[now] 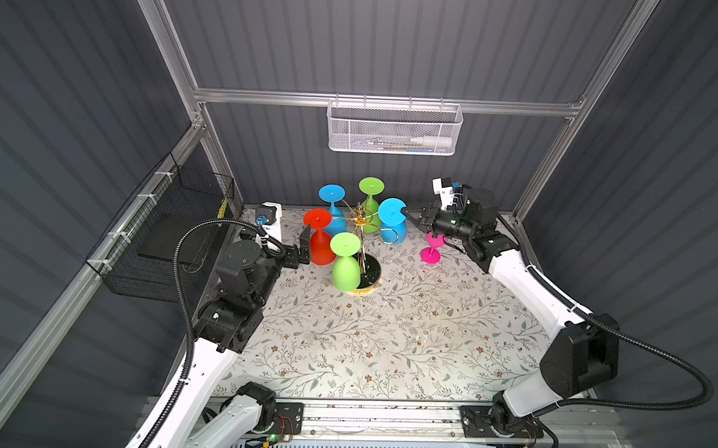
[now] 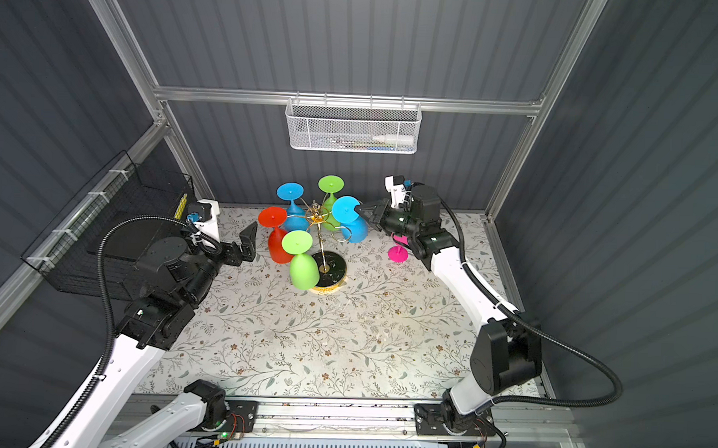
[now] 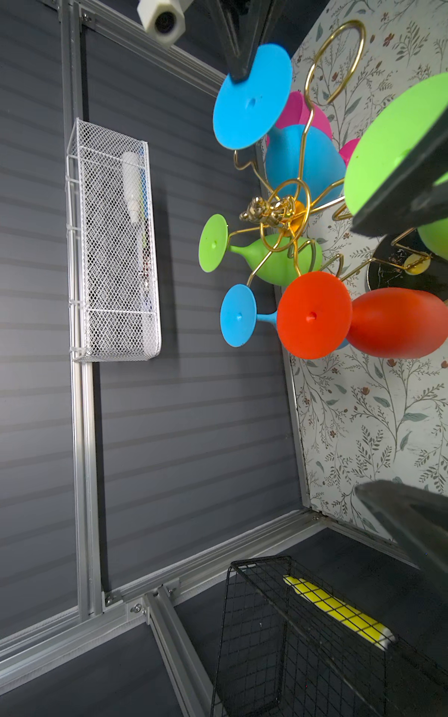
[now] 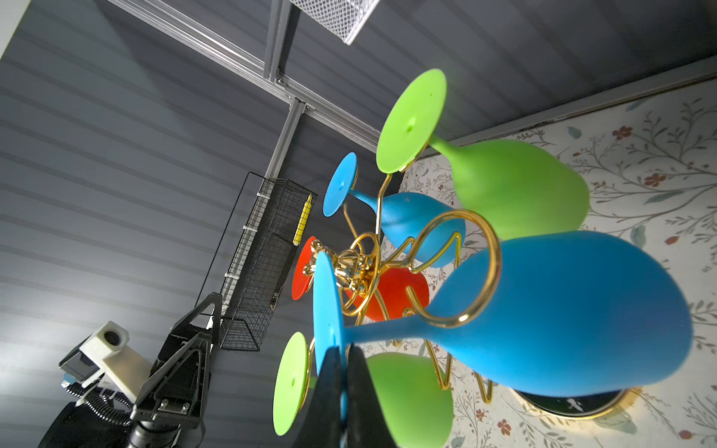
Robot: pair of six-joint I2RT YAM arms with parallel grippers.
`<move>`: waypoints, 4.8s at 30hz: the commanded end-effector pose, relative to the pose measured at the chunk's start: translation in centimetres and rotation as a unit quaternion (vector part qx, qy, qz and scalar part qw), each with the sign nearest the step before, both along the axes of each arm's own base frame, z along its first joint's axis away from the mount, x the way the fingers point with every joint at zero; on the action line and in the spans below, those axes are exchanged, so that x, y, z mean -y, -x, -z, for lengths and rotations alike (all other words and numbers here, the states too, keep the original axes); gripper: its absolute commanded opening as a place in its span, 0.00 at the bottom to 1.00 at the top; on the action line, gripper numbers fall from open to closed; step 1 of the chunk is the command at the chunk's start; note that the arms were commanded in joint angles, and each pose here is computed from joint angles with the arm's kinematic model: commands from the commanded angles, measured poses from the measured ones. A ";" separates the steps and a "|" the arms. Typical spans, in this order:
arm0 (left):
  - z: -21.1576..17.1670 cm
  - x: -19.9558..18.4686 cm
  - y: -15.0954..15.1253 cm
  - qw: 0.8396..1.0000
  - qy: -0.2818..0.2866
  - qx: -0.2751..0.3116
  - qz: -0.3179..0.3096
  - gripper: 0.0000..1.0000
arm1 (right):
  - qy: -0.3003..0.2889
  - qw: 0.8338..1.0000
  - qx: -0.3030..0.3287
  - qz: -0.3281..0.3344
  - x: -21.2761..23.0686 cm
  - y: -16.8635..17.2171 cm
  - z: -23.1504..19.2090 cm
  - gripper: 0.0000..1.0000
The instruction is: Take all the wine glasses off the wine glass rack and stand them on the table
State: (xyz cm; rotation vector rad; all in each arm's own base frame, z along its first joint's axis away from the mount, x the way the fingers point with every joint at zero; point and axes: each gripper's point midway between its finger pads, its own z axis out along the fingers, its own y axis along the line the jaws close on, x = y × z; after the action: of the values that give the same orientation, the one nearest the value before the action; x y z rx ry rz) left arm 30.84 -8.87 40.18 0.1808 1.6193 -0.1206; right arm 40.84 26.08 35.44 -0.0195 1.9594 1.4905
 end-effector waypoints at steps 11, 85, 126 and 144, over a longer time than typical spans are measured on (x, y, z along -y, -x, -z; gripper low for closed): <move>-1.7 3.4 -1.4 0.995 0.060 0.004 0.076 0.98 | 0.021 0.996 0.063 0.066 5.8 2.2 -2.8 0.00; -8.0 22.3 3.2 0.703 0.219 -0.141 0.661 0.00 | 0.148 0.949 0.275 -0.044 -0.1 11.5 -10.5 0.43; -10.3 22.0 3.7 0.682 0.277 -0.228 0.637 0.00 | 0.277 0.765 0.566 0.135 2.0 5.3 -6.9 0.99; -10.3 22.2 3.8 0.663 0.287 -0.261 0.640 0.00 | 0.268 0.765 0.573 0.121 -0.3 3.8 -7.4 0.99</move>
State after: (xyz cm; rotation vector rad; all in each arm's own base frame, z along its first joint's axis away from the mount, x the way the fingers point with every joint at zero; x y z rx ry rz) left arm 28.62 -31.30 49.21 0.7623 1.6274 -1.8852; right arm 36.96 26.50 40.55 -0.7517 1.2328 0.4249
